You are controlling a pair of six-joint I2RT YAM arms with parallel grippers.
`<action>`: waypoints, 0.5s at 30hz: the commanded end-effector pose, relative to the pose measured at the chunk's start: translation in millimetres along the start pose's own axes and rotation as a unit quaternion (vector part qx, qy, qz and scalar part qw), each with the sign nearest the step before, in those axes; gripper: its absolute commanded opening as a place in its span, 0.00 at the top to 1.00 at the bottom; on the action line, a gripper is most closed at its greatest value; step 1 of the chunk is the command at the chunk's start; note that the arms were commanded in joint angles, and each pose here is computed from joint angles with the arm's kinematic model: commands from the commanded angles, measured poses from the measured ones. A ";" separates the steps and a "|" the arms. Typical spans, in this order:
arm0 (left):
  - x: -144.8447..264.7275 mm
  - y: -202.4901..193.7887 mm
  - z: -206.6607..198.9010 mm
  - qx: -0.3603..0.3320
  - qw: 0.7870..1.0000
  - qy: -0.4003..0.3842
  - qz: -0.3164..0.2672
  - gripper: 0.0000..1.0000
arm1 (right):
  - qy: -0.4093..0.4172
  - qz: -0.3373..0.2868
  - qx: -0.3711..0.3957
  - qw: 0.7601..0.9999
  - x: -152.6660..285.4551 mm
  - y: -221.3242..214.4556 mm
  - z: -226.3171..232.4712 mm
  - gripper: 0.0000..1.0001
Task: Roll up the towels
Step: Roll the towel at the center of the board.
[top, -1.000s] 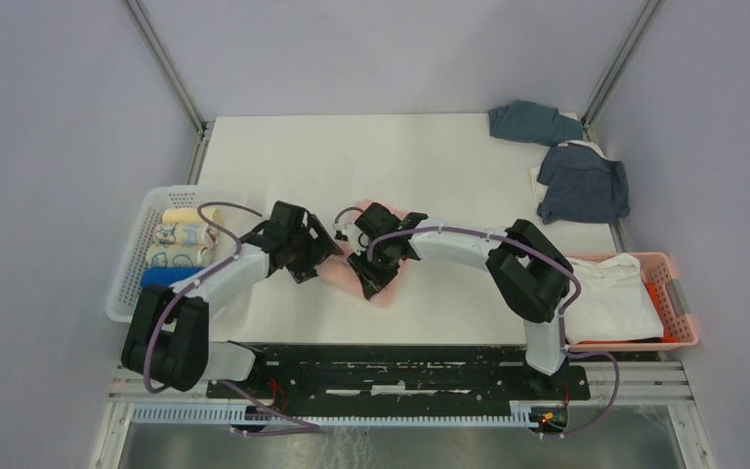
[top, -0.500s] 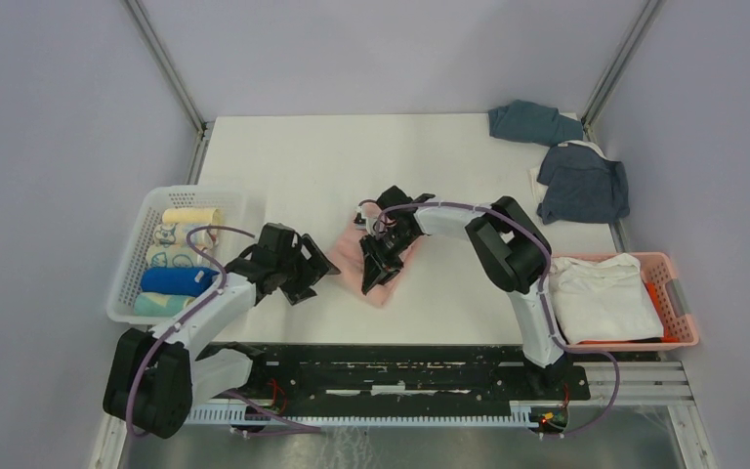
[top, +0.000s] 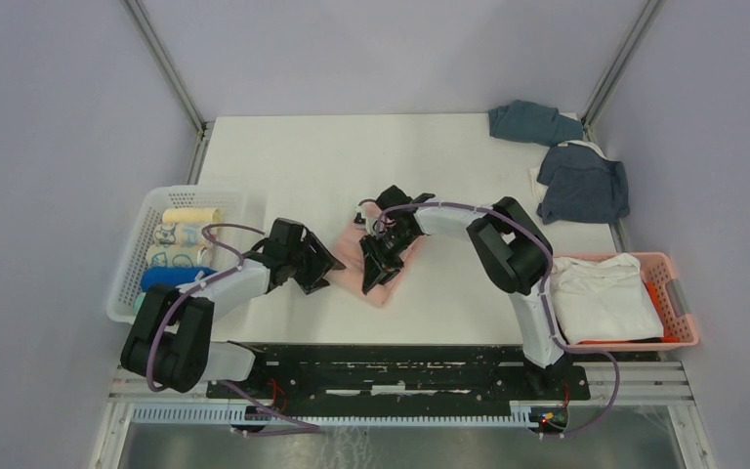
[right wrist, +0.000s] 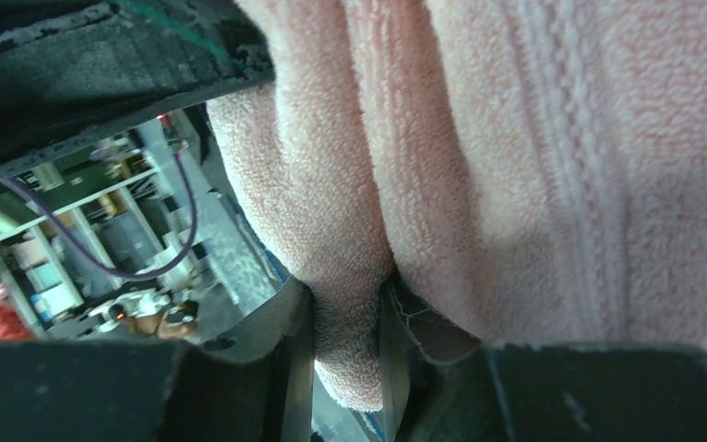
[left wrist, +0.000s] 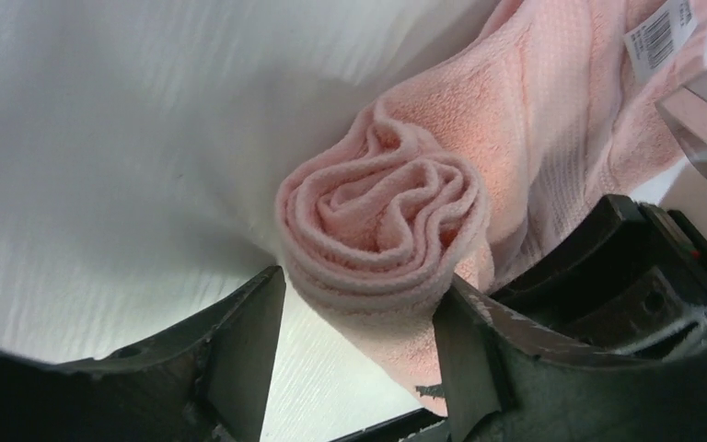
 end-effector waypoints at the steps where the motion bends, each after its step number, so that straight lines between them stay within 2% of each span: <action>1: -14.7 5.9 9.6 0.007 0.999 0.029 -0.012 0.36 | -0.095 -0.044 0.054 0.993 19.2 5.5 -4.7 0.67; 5: -22.5 6.3 20.5 -0.004 0.998 0.063 -0.006 0.38 | -0.169 -0.084 0.122 0.974 40.5 7.9 13.6 0.51; 9: -26.8 5.1 23.9 -0.011 0.997 0.078 0.005 0.38 | -0.284 -0.136 0.191 0.930 64.1 11.8 24.2 0.39; 12: -28.7 3.9 22.6 -0.014 0.997 0.080 0.010 0.38 | -0.352 -0.166 0.252 0.886 74.4 12.1 35.9 0.37; 15: -29.4 3.9 21.4 -0.019 0.996 0.084 0.013 0.38 | -0.374 -0.189 0.304 0.855 72.9 11.3 53.7 0.39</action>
Point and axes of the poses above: each gripper's point midway between its finger pads, its own x axis back along the fingers, its own z axis along the line the jaws close on, y = z × x, the point moved 2 cm from there along x, back along the fingers, and after that the axes turned 5 degrees about x, right-handed, at the moved point
